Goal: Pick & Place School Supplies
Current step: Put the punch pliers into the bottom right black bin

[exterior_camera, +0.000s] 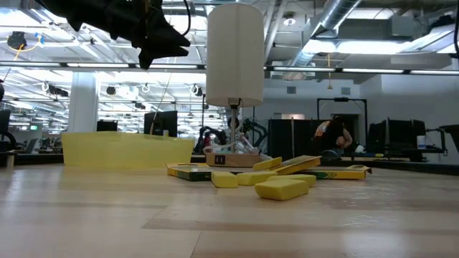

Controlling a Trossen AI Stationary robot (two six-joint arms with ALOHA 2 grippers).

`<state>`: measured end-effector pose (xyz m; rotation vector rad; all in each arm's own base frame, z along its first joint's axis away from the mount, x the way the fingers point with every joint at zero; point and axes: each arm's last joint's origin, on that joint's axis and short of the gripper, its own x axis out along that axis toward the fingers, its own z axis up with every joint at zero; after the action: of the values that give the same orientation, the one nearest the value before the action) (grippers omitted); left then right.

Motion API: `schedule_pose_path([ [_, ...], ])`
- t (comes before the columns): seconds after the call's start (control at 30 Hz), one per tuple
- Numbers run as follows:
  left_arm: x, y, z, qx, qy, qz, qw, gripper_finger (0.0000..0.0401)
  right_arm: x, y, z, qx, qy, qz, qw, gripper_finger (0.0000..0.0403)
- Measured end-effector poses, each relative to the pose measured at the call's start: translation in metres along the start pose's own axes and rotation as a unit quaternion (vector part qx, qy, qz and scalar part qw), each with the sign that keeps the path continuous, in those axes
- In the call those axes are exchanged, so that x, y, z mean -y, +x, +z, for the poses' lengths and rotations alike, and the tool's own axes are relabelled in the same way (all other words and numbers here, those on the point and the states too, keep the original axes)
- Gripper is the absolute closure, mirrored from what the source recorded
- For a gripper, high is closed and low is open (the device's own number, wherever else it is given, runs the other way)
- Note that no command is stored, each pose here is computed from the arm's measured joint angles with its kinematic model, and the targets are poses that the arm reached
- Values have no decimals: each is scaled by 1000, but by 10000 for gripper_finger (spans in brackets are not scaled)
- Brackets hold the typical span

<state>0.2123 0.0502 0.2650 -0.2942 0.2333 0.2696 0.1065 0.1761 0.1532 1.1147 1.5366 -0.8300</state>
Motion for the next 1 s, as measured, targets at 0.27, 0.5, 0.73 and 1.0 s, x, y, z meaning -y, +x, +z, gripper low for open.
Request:
schedule_pose_path([
  [0.27,-1,0,-2,-11,0,5,1000,284,7,10,0,-1,-14,-8,1000,233],
  [0.5,-1,0,-2,-12,0,5,1000,284,10,10,-3,-1,-15,-9,1000,244],
  [0.73,-2,0,-5,-26,0,9,1000,284,11,10,-2,7,-13,-15,1000,282],
  [1.0,-2,0,-7,-34,0,11,999,284,13,19,3,3,-19,3,1000,289],
])
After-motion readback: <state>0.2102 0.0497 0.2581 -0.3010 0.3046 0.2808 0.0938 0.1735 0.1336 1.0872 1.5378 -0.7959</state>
